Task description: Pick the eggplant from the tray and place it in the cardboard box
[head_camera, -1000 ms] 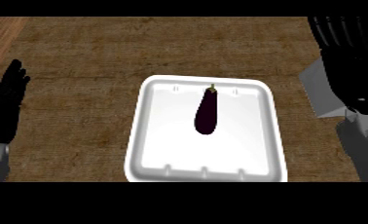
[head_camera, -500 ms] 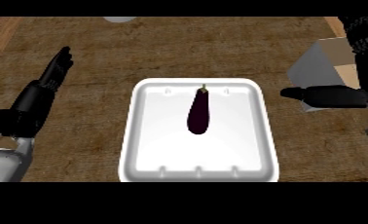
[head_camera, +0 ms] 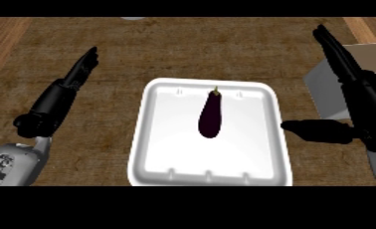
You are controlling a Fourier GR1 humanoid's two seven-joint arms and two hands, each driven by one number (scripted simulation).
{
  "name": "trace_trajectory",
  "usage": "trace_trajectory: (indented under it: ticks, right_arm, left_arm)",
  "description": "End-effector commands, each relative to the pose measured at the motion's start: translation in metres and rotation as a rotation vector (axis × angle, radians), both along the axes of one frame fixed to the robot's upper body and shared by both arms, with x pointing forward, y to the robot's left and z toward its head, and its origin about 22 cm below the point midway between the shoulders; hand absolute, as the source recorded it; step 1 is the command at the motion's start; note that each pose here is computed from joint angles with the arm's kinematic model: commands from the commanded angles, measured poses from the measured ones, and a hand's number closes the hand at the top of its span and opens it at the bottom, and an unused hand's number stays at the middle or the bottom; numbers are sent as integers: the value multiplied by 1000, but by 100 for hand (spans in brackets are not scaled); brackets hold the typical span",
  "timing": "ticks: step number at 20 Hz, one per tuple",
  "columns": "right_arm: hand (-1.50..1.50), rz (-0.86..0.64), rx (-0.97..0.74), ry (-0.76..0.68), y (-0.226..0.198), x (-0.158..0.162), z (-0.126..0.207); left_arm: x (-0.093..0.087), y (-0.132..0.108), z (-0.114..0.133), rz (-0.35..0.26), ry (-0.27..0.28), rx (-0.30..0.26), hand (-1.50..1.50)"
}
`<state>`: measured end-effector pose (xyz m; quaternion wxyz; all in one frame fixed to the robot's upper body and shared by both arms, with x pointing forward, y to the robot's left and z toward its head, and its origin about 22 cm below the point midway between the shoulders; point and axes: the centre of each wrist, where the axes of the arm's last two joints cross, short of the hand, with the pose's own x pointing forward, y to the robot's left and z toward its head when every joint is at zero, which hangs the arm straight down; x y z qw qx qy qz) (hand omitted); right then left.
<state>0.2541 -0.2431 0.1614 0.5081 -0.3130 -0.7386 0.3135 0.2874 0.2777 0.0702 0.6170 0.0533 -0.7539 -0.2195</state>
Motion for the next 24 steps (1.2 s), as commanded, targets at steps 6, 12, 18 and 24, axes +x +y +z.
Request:
trace_trajectory:
  ticks: [6,12,18,24]
  right_arm:
    - [-150,-1,-408,325,54,-5,14]
    - [-150,6,-578,444,127,-2,21]
    - [-150,-34,-651,551,179,10,17]
    - [-150,-58,-635,630,214,16,3]
  left_arm:
    - [-2,-16,1,-58,-13,-3,0]
    - [3,-16,-7,-61,-8,19,0]
    - [11,-12,3,-41,-19,20,0]
    - [8,-16,0,-34,-8,0,0]
